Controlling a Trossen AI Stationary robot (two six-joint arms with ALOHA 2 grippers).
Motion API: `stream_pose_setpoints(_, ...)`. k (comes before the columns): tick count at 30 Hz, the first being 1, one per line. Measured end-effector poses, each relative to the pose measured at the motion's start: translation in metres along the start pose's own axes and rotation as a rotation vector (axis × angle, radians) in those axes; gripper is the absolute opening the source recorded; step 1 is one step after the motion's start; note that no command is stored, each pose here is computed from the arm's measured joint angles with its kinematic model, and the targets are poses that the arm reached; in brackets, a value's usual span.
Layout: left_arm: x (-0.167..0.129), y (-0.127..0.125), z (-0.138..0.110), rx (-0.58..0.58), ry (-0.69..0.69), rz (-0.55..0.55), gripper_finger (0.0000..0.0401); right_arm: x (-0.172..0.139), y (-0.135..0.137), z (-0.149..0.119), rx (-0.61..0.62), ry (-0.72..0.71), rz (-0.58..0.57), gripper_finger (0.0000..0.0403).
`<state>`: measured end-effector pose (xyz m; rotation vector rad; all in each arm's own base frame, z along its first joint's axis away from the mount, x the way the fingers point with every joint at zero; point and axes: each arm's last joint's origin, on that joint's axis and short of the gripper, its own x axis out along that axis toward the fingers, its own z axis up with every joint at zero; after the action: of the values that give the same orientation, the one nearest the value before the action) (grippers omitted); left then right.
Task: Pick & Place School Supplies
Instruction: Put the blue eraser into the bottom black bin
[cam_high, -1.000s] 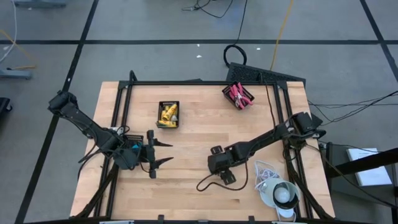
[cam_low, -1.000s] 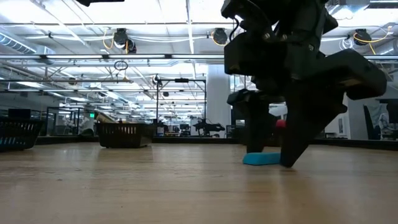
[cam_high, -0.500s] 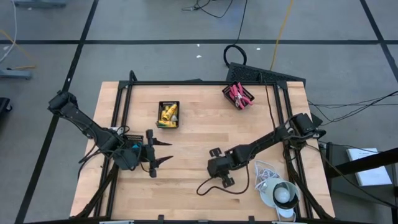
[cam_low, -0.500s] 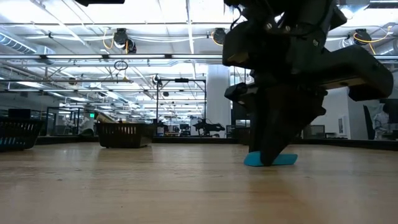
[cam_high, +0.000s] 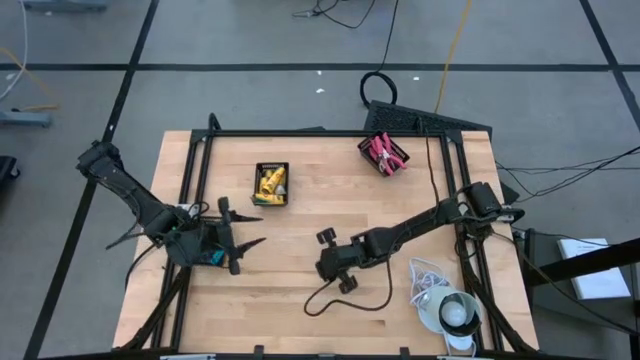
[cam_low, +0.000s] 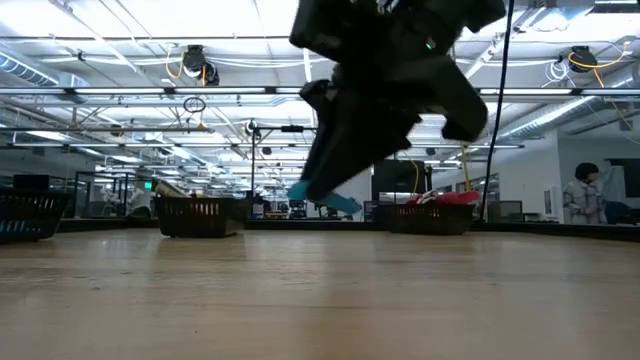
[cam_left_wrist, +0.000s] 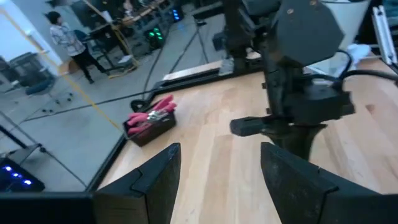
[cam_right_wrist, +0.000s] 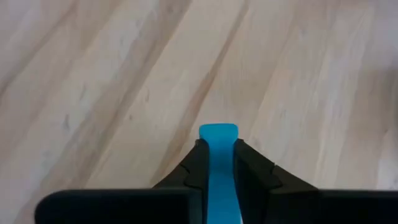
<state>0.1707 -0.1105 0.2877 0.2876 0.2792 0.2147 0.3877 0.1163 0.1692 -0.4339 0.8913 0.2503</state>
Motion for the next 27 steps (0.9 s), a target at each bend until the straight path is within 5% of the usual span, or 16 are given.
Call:
stream_pose_setpoints(14, -0.028, 0.013, -0.019, -0.114, 0.106, -0.001, 0.0225, 0.000, -0.051, 0.047, -0.076, -0.310, -0.064, 0.0035)
stream_pose_setpoints(27, -0.010, -0.017, -0.043, -0.141, 0.285, -0.004, 0.0225, 0.003, -0.081, 0.090, -0.191, -0.514, -0.194, 0.0004)
